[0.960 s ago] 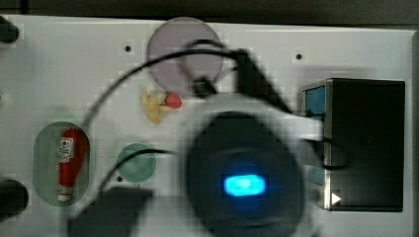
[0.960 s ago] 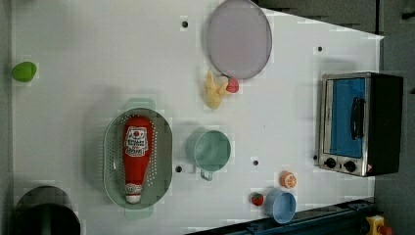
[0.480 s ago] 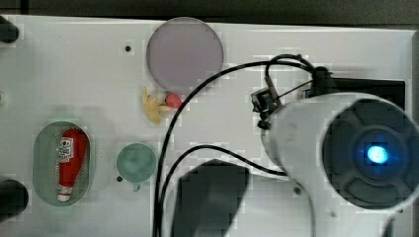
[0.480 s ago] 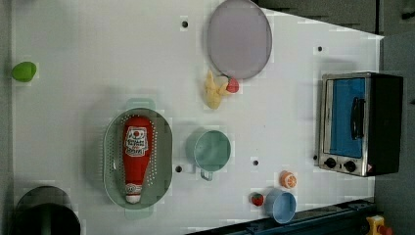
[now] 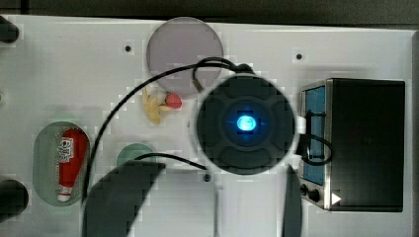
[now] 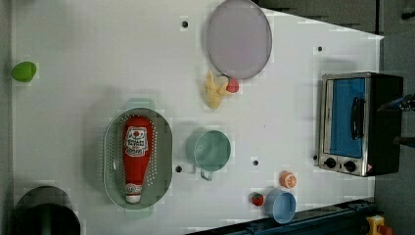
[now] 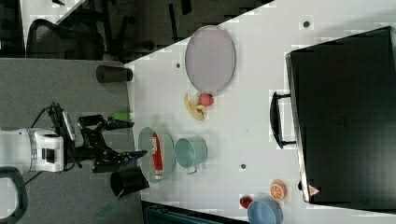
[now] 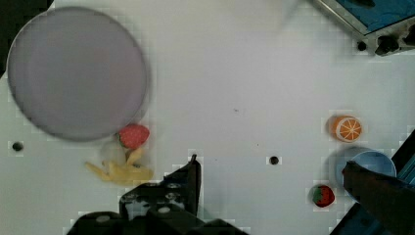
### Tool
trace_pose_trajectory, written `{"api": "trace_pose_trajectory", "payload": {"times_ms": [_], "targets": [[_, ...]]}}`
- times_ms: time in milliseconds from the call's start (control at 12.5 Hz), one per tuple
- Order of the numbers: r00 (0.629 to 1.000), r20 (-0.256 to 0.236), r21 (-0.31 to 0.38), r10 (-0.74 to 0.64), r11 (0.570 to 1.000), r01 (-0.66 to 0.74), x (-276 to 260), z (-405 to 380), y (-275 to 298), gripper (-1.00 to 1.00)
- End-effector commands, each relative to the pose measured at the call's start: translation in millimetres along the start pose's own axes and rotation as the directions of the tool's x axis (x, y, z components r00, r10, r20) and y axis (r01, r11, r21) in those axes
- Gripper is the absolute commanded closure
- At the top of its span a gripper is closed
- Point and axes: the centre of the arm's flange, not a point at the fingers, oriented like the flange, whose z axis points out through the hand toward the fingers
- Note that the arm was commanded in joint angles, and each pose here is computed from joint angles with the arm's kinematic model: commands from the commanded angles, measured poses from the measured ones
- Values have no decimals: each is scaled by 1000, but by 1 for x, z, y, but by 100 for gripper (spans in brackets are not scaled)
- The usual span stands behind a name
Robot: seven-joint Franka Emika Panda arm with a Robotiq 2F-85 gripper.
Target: Pick Ketchup from the table and place it in strainer.
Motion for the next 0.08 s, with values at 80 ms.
{"api": "trace_pose_trajectory", "payload": {"times_ms": [80], "targets": [[1000, 13, 17, -7, 1000, 7, 6, -8, 9, -100]]}}
